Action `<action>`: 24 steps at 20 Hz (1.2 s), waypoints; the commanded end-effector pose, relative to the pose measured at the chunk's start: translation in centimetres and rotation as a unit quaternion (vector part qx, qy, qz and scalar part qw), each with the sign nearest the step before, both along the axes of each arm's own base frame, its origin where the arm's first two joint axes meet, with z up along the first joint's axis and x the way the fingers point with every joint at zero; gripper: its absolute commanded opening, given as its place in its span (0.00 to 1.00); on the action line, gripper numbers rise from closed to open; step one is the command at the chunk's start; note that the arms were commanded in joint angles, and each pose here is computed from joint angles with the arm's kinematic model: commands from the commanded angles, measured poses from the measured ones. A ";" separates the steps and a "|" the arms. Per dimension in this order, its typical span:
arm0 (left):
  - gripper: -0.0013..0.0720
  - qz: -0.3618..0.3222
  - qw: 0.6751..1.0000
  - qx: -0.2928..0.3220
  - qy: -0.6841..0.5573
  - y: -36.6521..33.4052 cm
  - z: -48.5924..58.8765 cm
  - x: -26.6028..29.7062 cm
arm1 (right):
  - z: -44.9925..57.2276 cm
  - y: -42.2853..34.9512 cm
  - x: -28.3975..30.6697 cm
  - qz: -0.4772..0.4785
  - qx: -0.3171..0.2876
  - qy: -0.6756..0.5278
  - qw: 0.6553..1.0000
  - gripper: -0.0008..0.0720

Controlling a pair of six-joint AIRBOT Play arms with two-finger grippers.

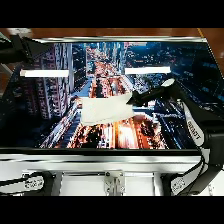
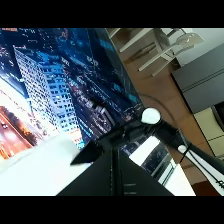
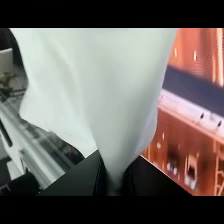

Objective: Fold the shirts.

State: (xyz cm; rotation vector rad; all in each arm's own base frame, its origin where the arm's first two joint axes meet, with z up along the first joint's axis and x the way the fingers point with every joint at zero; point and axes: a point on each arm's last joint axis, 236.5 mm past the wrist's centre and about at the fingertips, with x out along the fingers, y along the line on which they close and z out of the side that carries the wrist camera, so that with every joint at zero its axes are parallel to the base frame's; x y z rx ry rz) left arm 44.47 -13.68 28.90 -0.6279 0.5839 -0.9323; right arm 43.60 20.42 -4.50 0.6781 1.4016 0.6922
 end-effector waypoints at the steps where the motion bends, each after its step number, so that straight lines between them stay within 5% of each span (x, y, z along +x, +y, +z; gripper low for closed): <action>1: 0.07 -0.012 1.000 -0.002 -0.001 -1.1 0.1 -0.4 | 6.8 -6.8 6.0 -0.066 -0.045 -0.109 0.991 0.11; 6: 0.07 -0.014 1.000 -0.002 -0.001 -1.2 0.2 -0.4 | 11.6 -25.6 8.4 -0.258 -0.082 -0.117 0.955 0.11; 13: 0.07 -0.019 1.000 -0.003 0.000 -1.7 0.2 -0.6 | 5.0 -46.7 -7.9 -0.372 -0.238 0.094 0.892 0.11; 24: 0.07 -0.033 0.998 0.048 0.005 -3.8 -2.0 -0.9 | -3.1 -44.6 -26.1 -0.501 -0.192 0.266 0.801 0.11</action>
